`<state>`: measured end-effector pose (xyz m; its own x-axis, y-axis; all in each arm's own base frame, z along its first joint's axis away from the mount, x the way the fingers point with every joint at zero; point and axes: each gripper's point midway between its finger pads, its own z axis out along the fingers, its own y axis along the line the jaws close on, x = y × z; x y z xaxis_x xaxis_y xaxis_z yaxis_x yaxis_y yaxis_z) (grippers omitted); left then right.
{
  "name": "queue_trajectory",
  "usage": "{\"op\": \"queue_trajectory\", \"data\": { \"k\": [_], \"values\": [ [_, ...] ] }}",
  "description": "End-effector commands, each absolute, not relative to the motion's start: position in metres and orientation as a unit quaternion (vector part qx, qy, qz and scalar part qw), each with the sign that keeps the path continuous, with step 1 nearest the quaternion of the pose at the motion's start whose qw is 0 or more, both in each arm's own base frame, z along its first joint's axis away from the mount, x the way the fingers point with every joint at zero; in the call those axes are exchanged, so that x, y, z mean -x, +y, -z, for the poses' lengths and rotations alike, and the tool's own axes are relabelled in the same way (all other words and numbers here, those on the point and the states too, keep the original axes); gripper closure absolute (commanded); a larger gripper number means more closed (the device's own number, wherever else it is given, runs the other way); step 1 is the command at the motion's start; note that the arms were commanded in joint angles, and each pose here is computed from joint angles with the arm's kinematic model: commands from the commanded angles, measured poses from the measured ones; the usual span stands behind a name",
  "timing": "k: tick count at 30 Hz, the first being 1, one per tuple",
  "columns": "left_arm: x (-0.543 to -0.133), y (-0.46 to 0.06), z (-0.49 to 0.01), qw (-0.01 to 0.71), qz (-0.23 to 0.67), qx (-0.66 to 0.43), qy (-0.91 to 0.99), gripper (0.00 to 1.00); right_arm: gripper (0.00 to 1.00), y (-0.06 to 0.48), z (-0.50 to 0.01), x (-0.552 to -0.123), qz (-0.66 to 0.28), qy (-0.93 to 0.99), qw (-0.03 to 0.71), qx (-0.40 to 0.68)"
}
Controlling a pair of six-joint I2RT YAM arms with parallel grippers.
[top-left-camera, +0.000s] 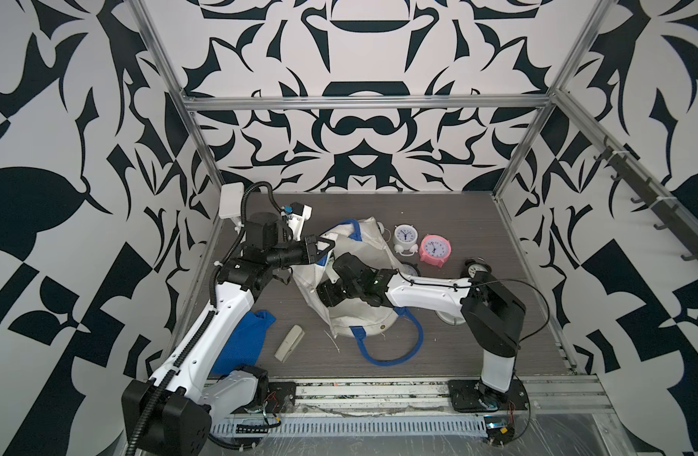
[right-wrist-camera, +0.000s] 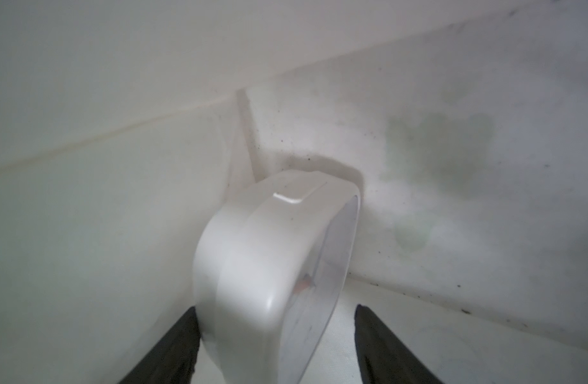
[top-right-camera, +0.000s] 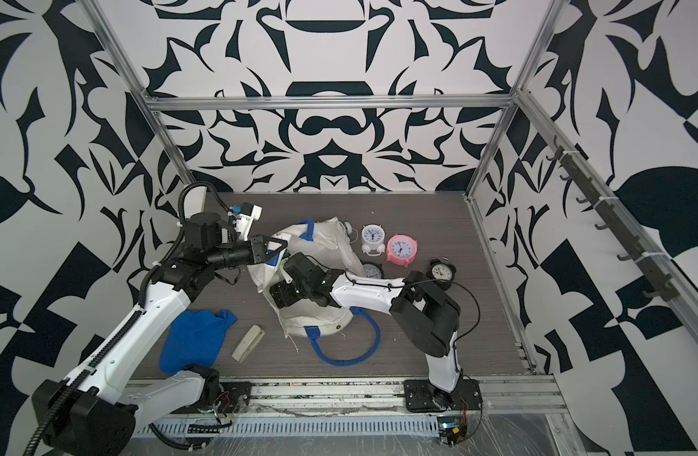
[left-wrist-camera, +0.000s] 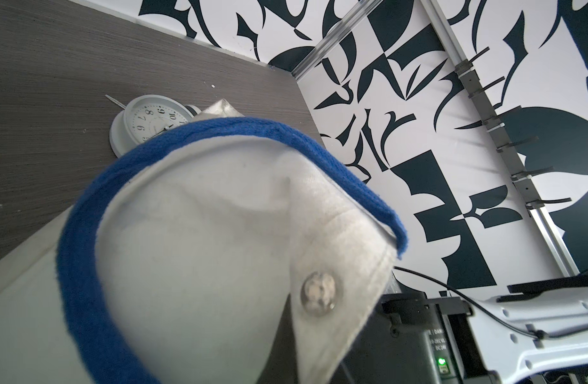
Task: Take the alarm clock out of the canvas bag
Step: Pick up the alarm from the canvas bag.
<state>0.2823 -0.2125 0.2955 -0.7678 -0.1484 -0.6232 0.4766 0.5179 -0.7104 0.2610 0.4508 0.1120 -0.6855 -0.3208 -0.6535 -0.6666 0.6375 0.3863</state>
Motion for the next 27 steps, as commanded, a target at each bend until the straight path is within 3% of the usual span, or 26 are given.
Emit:
{"op": "queue_trajectory", "data": {
  "k": [1, 10, 18, 22, 27],
  "values": [
    [-0.28, -0.216, -0.326, 0.352, 0.5, -0.122, 0.782, 1.0, 0.26, 0.454, -0.143, -0.266, -0.317, 0.851, 0.303, 0.288],
    [-0.279, -0.216, -0.325, 0.356, 0.5, -0.123, 0.78, 1.0, 0.32, 0.449, -0.133, -0.266, -0.305, 0.863, 0.291, 0.279],
    [-0.278, -0.216, -0.327, 0.359, 0.503, -0.124, 0.776, 1.0, 0.44, 0.458, -0.134, -0.262, -0.323, 0.858, 0.281, 0.284],
    [-0.279, -0.214, -0.327, 0.364, 0.498, -0.121, 0.778, 1.0, 0.54, 0.458, -0.143, -0.261, -0.329, 0.852, 0.288, 0.288],
    [-0.291, -0.204, -0.323, 0.377, 0.466, -0.086, 0.796, 1.0, 0.56, 0.458, -0.176, -0.255, -0.353, 0.83, 0.306, 0.304]
  ]
}}
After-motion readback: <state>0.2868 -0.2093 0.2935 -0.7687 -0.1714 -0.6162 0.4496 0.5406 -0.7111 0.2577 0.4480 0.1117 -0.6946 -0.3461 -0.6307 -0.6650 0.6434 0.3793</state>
